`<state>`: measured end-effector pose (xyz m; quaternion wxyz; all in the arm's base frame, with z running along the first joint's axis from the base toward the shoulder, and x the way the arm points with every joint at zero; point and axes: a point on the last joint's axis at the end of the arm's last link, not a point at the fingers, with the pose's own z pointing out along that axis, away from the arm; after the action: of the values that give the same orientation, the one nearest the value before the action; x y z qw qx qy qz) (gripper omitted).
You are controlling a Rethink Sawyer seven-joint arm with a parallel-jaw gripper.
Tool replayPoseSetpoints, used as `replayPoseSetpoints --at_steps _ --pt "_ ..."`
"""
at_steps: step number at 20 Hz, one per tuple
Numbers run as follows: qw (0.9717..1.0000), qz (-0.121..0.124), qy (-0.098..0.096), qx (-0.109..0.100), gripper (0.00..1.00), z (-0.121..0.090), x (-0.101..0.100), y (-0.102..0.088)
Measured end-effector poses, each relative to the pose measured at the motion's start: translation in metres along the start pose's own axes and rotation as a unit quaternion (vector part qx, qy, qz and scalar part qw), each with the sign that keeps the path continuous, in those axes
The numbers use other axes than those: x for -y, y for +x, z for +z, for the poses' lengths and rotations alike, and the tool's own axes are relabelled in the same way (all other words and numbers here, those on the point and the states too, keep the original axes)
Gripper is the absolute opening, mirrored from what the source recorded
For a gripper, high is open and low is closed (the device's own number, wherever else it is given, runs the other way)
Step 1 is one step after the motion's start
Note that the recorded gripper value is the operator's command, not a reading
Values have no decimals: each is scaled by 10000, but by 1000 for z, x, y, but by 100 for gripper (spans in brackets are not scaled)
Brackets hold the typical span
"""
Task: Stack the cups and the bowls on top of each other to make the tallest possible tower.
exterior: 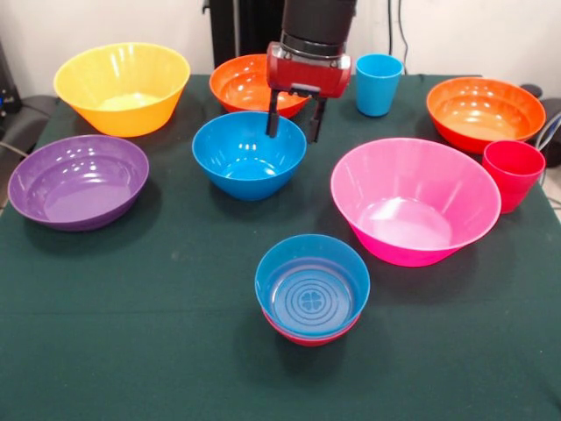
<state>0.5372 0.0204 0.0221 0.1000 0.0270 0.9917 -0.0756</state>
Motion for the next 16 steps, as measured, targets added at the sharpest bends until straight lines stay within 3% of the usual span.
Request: replayPoseSetpoints --at_steps 6,16 --pt "9997 148 -17 -169 100 14 -6 14" --pt "9995 117 -17 -277 100 35 -8 19"
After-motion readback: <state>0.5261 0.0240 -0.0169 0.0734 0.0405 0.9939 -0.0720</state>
